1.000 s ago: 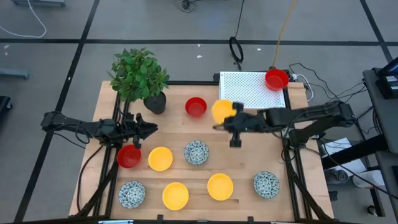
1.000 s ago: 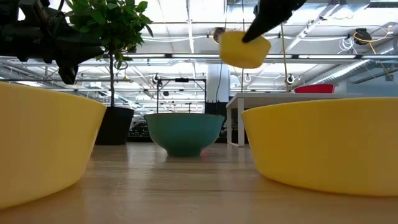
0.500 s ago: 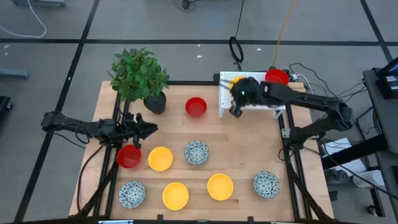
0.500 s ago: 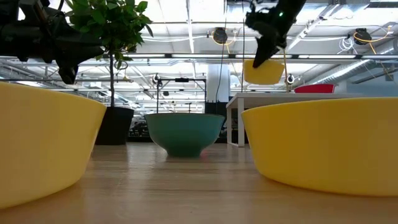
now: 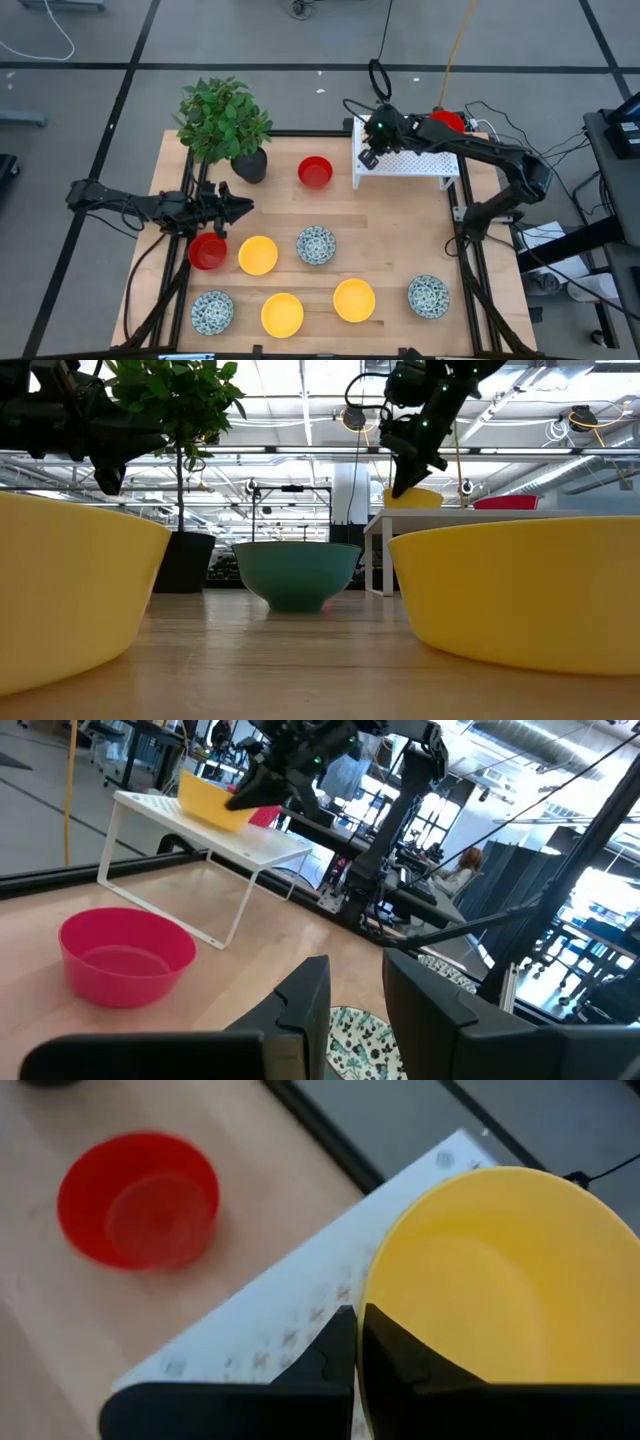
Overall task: Pick & Place Mini bowls
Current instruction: Put the yellow bowl on the shelf, then put the blue bowl on the shelf
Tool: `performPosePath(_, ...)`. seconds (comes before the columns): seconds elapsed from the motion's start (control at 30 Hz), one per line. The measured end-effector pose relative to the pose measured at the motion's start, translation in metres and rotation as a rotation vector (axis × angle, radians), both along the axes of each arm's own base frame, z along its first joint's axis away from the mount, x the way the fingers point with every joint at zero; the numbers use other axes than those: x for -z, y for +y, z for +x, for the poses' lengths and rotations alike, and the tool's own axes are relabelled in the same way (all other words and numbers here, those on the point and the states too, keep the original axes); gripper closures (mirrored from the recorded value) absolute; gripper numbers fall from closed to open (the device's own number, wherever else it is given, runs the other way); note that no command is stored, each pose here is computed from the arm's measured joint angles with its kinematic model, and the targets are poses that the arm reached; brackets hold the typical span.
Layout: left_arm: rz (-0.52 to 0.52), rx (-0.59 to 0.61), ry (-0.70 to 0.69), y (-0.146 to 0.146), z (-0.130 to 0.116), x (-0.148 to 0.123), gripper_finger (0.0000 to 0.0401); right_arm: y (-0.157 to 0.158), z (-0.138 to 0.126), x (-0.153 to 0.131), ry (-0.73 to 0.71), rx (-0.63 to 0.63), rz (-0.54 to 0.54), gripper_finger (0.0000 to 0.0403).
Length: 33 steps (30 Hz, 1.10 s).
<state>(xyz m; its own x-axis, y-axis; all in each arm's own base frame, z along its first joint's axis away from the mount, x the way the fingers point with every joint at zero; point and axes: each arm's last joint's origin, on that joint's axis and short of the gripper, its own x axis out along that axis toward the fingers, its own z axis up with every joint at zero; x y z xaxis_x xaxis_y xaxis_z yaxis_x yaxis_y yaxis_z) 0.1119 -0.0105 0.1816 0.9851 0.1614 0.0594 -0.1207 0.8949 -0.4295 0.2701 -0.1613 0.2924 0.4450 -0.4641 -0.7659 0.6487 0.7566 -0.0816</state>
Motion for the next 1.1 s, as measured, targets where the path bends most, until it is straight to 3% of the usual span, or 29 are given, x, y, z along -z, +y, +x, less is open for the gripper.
performPosePath(0.37,0.000,0.000,0.000,0.000,0.000,0.000,0.0304,-0.011,0.009,0.004,-0.068,0.034,-0.012,0.0390)
performPosePath(0.73,-0.001,0.000,0.000,0.000,0.000,0.000,0.0304,-0.007,0.006,-0.010,-0.142,0.024,-0.040,0.0263)
performPosePath(0.9,-0.001,0.000,0.000,0.000,0.000,0.000,0.0304,0.030,-0.009,-0.031,-0.211,-0.090,0.140,0.0231)
performPosePath(1.1,-0.001,0.000,0.001,0.000,0.000,0.000,0.0304,0.099,-0.036,-0.043,-0.086,-0.219,0.361,0.0252)
